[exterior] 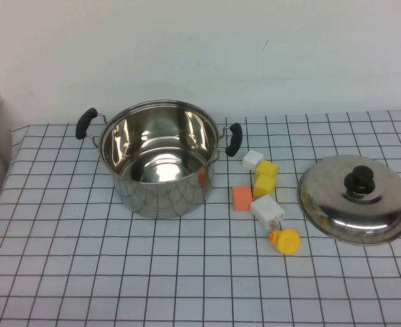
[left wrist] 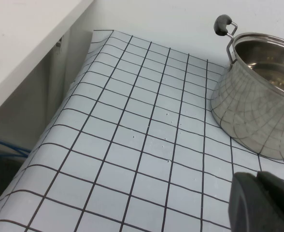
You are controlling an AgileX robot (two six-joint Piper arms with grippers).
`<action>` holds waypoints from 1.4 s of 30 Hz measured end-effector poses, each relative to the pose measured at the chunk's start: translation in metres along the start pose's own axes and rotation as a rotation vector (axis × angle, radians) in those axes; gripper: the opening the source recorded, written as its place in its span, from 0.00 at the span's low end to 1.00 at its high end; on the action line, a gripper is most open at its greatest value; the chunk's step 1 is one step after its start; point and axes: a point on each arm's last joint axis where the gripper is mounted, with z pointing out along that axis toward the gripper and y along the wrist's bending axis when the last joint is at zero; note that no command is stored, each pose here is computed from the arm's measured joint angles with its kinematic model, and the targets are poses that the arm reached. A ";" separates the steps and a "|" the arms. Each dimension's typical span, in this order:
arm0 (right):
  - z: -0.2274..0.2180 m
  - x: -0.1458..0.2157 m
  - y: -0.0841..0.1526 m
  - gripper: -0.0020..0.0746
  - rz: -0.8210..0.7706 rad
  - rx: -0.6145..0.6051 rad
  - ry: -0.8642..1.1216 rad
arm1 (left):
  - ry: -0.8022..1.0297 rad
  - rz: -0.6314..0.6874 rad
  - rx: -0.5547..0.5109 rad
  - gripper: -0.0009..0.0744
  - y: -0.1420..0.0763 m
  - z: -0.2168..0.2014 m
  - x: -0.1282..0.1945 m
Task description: Cover the pot
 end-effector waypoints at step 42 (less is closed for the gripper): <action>-0.006 -0.013 0.031 0.02 0.876 -0.396 -0.004 | 0.000 -0.001 -0.001 0.01 0.000 0.000 0.000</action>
